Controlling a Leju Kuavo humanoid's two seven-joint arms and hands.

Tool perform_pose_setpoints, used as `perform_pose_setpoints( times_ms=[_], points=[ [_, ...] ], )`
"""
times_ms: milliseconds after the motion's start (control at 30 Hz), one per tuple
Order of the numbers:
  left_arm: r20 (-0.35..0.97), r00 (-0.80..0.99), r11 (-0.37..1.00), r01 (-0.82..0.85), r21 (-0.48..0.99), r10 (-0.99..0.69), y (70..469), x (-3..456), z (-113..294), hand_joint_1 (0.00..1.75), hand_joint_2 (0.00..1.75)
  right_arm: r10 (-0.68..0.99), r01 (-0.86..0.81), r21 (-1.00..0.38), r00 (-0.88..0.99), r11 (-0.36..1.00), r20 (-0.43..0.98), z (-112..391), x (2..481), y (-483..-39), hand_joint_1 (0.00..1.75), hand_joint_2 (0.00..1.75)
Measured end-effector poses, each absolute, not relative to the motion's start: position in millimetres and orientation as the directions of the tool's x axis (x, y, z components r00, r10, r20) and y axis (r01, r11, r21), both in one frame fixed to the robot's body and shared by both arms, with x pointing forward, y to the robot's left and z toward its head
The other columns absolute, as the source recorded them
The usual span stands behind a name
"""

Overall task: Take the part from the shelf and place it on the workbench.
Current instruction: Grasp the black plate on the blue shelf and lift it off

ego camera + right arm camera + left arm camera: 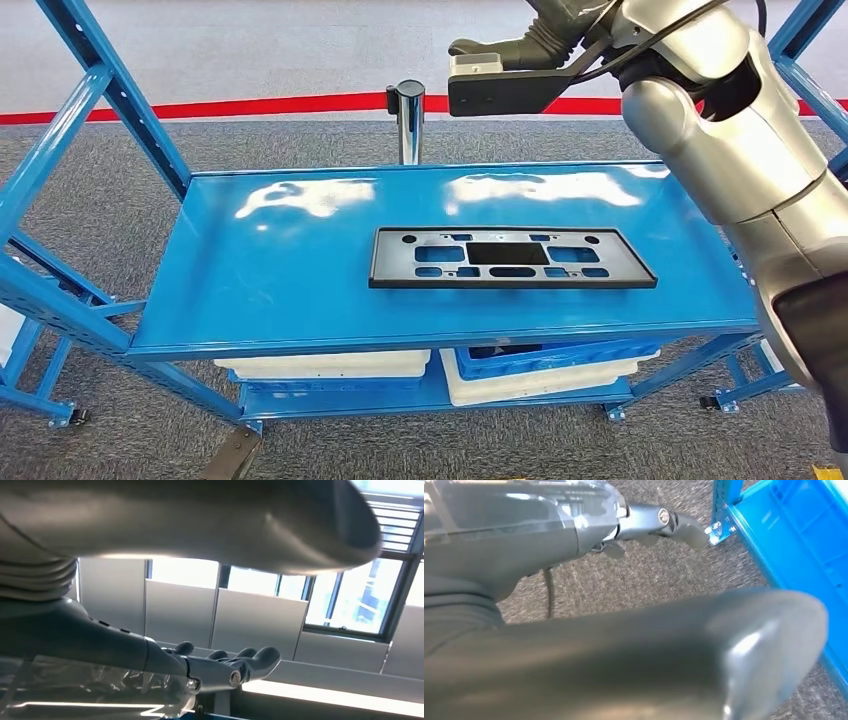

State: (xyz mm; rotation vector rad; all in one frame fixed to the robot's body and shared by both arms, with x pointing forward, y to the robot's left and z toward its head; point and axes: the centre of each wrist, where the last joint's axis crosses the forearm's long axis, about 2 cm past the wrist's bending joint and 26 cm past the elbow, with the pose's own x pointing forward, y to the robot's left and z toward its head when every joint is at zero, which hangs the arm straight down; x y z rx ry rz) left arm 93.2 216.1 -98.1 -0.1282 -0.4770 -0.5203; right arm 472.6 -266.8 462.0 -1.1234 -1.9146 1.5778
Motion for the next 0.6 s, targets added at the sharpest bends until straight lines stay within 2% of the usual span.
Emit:
perform_pose_setpoints(
  times_ms=[233,433,600],
  points=[
    [0.477,0.747,0.851,0.526,0.003,-0.463,213.6,92.4,-97.9,0.0,0.0,0.78,0.243,-0.97,-0.609,0.015,-0.141,417.7,470.3,-288.6,0.0,0.0],
    [0.478,0.74,0.843,0.537,0.003,-0.473,211.8,91.4,-97.8,0.0,0.0,0.762,0.148,-0.989,-0.64,-0.002,-0.098,341.2,458.3,-304.2,0.0,0.0],
    [0.48,0.734,0.837,0.547,0.003,-0.481,209.7,91.1,-97.6,0.0,0.0,0.747,0.038,-0.999,-0.664,0.006,-0.021,256.3,434.2,-311.6,0.0,0.0]
  ],
)
